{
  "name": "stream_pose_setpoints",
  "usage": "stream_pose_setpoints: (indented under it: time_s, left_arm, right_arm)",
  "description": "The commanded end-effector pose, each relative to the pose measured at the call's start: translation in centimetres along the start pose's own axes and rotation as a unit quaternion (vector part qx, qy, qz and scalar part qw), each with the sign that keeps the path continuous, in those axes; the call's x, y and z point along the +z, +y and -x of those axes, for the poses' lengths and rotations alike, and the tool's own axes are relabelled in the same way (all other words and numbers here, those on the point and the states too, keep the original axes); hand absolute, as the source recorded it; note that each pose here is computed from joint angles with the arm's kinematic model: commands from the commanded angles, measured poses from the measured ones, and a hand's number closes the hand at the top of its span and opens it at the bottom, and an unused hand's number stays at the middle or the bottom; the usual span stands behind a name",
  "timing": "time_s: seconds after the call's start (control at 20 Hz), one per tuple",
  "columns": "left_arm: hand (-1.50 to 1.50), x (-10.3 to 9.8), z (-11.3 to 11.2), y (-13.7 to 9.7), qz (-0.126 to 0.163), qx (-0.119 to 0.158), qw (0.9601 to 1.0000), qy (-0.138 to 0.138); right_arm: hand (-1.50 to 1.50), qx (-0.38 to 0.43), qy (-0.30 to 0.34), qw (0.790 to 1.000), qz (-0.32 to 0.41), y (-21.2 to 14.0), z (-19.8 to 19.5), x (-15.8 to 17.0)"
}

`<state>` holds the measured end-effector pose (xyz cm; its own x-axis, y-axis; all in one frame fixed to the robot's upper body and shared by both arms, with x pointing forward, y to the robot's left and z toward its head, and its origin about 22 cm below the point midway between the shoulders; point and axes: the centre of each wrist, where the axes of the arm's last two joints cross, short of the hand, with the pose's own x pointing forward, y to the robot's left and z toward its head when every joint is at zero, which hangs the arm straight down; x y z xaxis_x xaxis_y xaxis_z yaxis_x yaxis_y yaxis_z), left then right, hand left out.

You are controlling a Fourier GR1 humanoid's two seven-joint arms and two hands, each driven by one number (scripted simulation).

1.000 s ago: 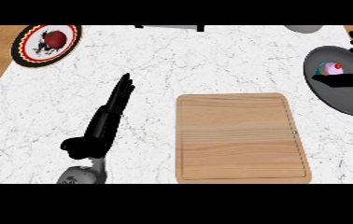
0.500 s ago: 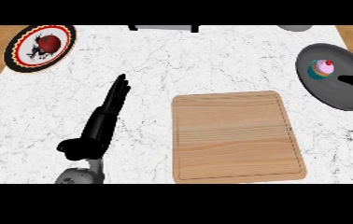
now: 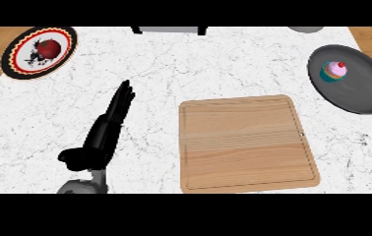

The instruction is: Pick the cupcake from the cutting board and place it in the pan

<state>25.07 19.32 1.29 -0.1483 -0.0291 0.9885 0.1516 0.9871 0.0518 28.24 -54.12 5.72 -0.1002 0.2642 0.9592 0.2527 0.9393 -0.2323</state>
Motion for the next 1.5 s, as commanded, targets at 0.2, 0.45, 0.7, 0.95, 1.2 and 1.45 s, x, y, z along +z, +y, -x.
stream_pose_setpoints:
  time_s: [0.2, 0.45, 0.7, 0.95, 1.2, 1.45]
  left_arm:
    - [0.0, 0.0, -1.0, 0.6, -0.006, -0.002, 1.0, 0.001]
    - [0.0, 1.0, 0.2, 0.2, -0.004, 0.0, 1.0, 0.0]
    - [0.0, -1.0, -0.1, 1.4, -0.004, 0.005, 1.0, 0.004]
    - [0.0, 0.8, 0.3, -1.2, 0.002, 0.008, 0.9999, 0.006]
    - [0.0, 0.5, -0.2, 0.7, -0.003, 0.001, 1.0, -0.004]
    - [0.0, 0.1, -0.5, 0.1, -0.004, 0.0, 1.0, 0.003]
  right_arm:
    - [-1.5, 0.008, -0.029, 0.999, -0.04, -2.2, 1.5, 3.2]
    - [-1.5, 0.017, -0.021, 0.999, -0.047, -3.2, 1.9, 4.6]
    - [-1.5, 0.033, -0.031, 0.997, -0.056, -2.1, 2.7, 4.7]
    - [-1.5, 0.059, -0.014, 0.997, -0.044, -3.8, 1.6, 4.8]
    - [-1.5, 0.062, -0.011, 0.997, -0.049, -2.6, 2.9, 5.3]
    - [-1.5, 0.102, -0.035, 0.994, -0.032, -2.4, 1.9, 4.0]
